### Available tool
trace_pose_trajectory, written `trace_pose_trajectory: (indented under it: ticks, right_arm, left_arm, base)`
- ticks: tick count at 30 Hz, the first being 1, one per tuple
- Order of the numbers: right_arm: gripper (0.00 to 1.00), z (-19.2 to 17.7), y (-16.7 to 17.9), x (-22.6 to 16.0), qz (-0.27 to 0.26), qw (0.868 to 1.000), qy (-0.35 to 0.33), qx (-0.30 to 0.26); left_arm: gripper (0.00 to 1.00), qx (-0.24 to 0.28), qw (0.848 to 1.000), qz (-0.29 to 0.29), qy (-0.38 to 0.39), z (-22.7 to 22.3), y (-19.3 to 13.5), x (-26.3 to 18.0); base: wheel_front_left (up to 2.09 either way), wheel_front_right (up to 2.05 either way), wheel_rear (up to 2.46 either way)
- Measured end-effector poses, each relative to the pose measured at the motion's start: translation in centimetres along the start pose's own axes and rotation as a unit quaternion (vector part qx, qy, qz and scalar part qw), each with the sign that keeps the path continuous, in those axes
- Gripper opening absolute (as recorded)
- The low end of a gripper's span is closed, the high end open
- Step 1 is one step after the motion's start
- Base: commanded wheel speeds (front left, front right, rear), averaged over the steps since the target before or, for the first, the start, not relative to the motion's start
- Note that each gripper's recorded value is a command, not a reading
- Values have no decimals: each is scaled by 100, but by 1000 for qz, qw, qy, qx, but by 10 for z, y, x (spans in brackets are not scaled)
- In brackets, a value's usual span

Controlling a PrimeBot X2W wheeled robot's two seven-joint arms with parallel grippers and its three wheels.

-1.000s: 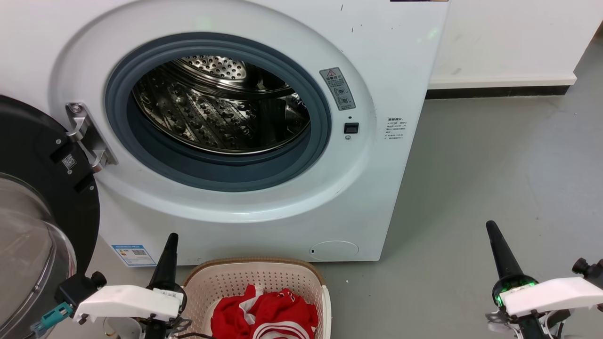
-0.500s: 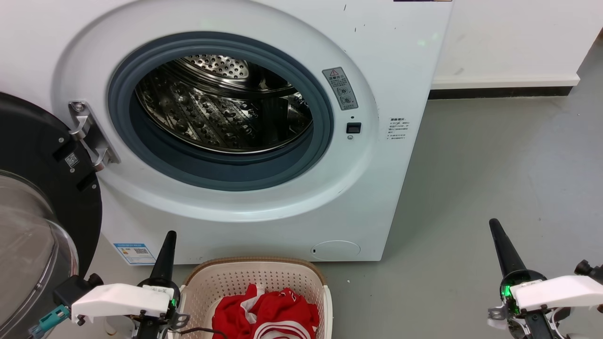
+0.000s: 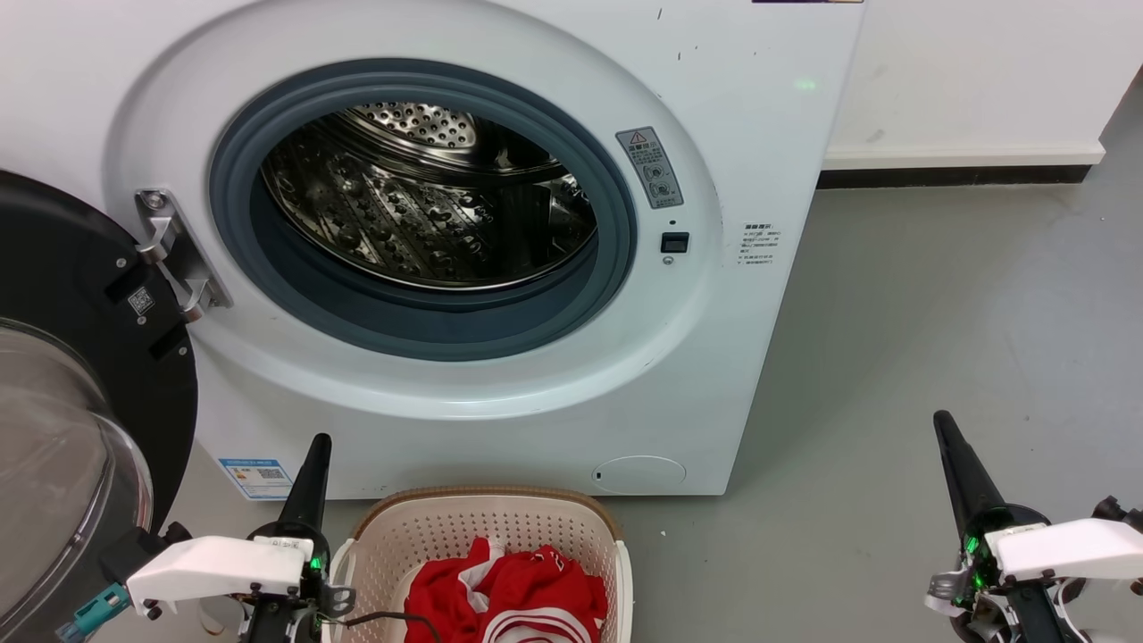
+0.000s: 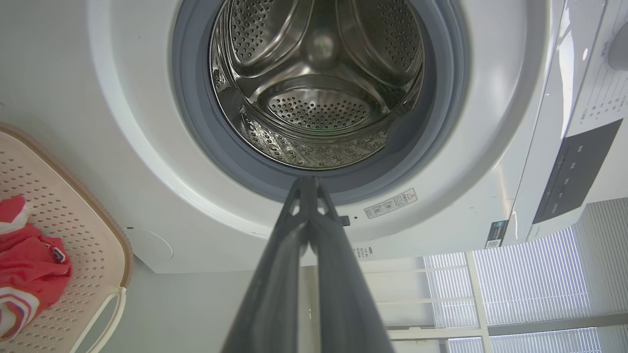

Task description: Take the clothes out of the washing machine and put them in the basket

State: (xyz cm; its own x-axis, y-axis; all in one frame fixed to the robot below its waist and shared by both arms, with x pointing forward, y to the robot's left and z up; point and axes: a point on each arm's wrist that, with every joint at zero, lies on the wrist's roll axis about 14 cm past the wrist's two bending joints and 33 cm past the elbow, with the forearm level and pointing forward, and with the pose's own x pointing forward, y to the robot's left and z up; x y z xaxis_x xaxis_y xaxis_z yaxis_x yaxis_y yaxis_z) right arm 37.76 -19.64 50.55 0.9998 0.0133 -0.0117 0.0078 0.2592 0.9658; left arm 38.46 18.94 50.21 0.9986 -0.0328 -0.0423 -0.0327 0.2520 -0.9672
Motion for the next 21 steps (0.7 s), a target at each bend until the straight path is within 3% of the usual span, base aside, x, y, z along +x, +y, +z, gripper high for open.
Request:
trace_pose_trajectory:
  ticks: [21]
  right_arm:
    - [0, 2, -3, 6, -3, 996, -4, 86]
  left_arm:
    - [0, -84, 996, -7, -11, 7, 1, 1]
  base:
    - [0, 0, 0]
